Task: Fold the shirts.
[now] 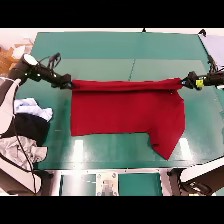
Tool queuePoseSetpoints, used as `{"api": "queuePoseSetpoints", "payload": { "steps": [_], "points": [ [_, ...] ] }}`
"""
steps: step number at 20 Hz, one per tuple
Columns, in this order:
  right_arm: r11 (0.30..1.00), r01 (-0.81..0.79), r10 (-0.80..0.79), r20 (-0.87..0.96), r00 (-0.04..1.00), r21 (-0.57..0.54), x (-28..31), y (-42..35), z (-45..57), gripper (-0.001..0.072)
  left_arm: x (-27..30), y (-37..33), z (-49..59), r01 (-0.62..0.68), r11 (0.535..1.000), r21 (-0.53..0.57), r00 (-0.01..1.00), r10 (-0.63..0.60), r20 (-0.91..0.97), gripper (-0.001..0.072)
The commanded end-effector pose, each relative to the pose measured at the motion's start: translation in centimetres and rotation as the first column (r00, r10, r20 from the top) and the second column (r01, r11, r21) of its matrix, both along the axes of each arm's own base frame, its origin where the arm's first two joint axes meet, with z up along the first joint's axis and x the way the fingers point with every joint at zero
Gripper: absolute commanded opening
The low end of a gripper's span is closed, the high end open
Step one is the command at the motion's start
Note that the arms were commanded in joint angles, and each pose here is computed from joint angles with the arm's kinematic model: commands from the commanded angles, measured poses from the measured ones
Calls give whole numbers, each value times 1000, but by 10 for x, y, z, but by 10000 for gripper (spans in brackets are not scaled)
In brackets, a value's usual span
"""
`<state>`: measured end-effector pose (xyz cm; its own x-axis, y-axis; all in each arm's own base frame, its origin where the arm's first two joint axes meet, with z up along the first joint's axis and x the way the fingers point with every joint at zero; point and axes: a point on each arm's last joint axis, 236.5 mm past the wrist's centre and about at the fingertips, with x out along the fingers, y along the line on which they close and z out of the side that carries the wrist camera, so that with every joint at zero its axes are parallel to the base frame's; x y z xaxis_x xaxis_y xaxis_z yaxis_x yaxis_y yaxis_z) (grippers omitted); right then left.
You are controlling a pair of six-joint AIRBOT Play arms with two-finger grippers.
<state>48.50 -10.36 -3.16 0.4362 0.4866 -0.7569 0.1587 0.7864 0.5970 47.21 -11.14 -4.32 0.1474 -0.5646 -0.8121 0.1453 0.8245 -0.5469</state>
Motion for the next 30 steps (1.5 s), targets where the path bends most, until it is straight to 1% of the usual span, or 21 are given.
{"api": "queuePoseSetpoints", "payload": {
  "steps": [1,4,8,9,10,11,12,14,15,16,17,20,22,23,25,28,30],
  "points": [
    [1000,-23,21,-107,994,-19,-28,-2,-28,18,-39,0,-31,21,1000,17,989,-18,-146,23],
    [1000,-7,6,-136,991,-8,-36,2,-44,18,-49,-4,-39,10,1000,-5,983,-10,-184,24],
    [1000,5,-5,-152,988,2,-38,4,-46,21,-48,-12,-34,-24,999,-46,980,14,-201,24],
    [1000,6,-4,-158,987,8,-39,5,-45,83,-50,-14,-33,-33,998,-54,975,20,-220,25],
    [1000,0,2,-163,987,16,-40,6,-43,175,-55,-15,-31,-28,998,-60,970,13,-241,55],
    [1000,2,3,-174,985,28,-41,7,-38,217,-62,-16,-29,-11,998,-69,964,-8,-266,82],
    [999,3,4,-185,983,42,-43,7,-31,236,-70,-17,-25,-1,997,-77,955,-22,-296,82],
    [998,17,-6,-193,981,56,-48,5,-11,238,-86,-19,-14,23,995,-95,928,-56,-369,83],
    [998,34,-23,-187,982,54,-51,1,1,252,-94,-20,-7,36,994,-105,913,-75,-401,271],
    [998,45,-36,-181,983,45,-55,-4,12,264,-99,-20,-1,26,994,-105,897,-69,-436,583],
    [998,55,-49,-183,982,32,-63,-8,23,263,-103,-19,4,22,995,-98,891,-64,-450,603],
    [996,83,-88,-198,976,-33,-103,-17,42,263,-116,-8,22,35,999,-36,912,-47,-408,602],
    [986,148,-162,-212,964,-78,-141,-21,39,263,-142,3,33,32,999,33,928,-18,-373,603],
    [969,228,-242,-202,949,-90,-155,-26,36,263,-158,10,36,8,997,80,936,21,-352,603],
    [926,357,-372,-150,916,-121,-182,-34,27,263,-186,14,35,-118,985,122,943,150,-298,605],
    [868,474,-491,-112,864,-150,-214,-37,12,264,-233,3,15,-275,959,71,931,284,-230,606],
    [843,519,-536,-129,835,-143,-227,-32,0,266,-252,-10,-7,-390,921,-18,901,377,-214,605]
  ]
}}
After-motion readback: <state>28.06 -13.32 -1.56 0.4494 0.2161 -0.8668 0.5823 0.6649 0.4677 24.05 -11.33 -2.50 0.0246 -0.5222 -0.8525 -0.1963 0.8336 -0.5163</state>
